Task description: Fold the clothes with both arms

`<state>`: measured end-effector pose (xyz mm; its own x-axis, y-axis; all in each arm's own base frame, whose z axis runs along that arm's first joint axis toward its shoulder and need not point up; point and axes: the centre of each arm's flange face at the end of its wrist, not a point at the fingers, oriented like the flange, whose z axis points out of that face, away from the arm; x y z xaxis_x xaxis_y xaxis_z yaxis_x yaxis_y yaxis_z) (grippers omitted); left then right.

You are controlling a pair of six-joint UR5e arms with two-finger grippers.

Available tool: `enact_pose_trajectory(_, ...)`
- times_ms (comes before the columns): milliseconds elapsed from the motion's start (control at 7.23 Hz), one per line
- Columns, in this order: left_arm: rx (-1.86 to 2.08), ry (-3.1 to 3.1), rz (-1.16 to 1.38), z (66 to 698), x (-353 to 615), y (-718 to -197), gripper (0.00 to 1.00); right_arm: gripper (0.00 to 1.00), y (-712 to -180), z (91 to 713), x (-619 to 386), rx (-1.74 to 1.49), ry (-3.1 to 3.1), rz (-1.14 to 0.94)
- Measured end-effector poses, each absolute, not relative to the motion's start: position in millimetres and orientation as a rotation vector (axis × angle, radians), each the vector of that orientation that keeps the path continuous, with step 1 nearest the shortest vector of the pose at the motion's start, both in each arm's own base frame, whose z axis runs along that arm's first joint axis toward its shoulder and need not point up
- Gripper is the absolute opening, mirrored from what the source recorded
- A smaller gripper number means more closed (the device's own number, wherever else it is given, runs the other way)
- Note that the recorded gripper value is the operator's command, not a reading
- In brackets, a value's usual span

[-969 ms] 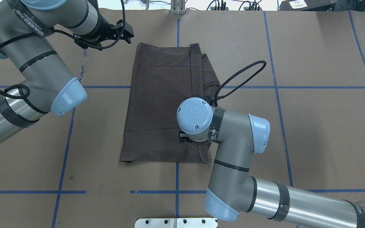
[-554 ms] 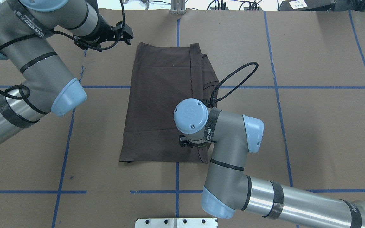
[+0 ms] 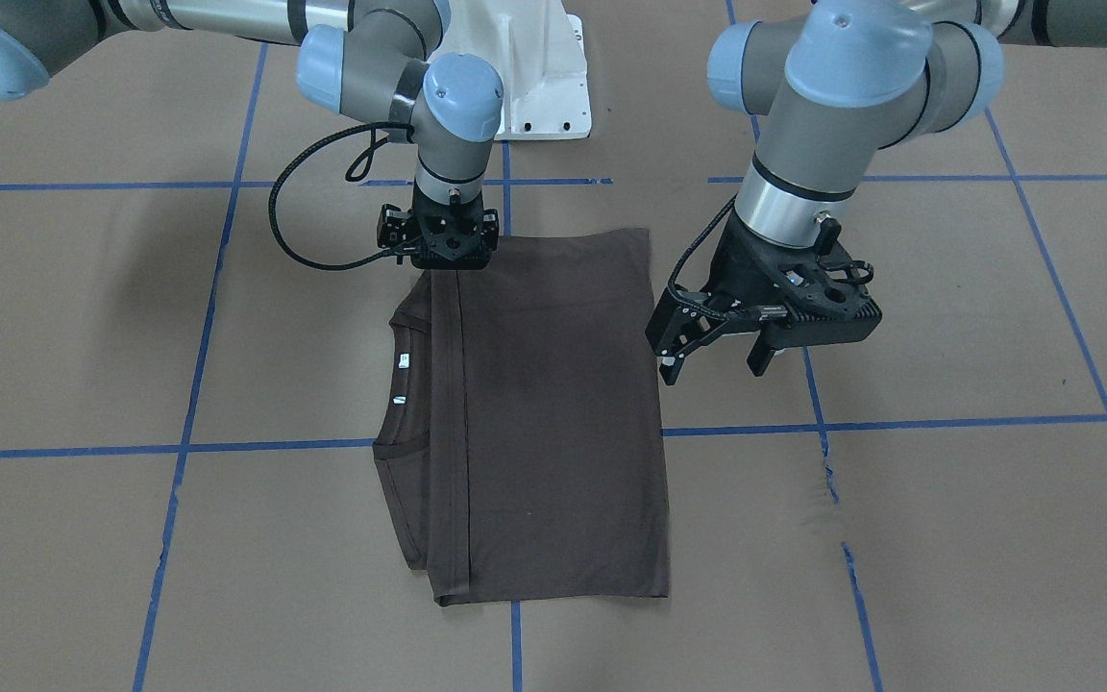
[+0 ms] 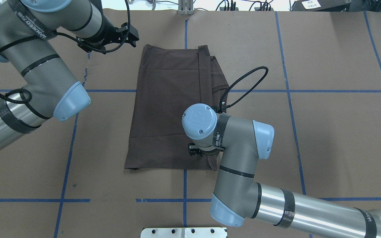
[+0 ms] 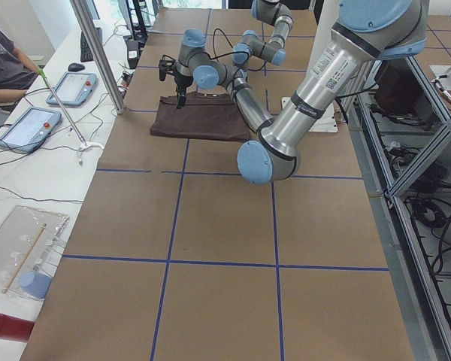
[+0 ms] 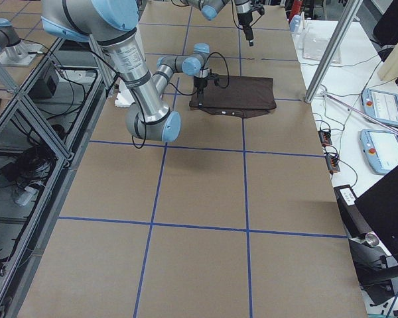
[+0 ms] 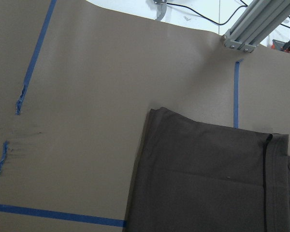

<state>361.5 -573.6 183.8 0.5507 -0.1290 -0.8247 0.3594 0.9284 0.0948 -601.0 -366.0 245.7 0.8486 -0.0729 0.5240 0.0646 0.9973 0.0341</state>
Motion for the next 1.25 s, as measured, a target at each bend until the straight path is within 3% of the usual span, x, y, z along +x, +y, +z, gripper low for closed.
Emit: enact_pose_trajectory(1246,0.266,0.951,-0.295,180.6,359.9,-571.5,1.0,1.0,-366.2,260.7,-595.9,-0.009,-0.488,-0.072)
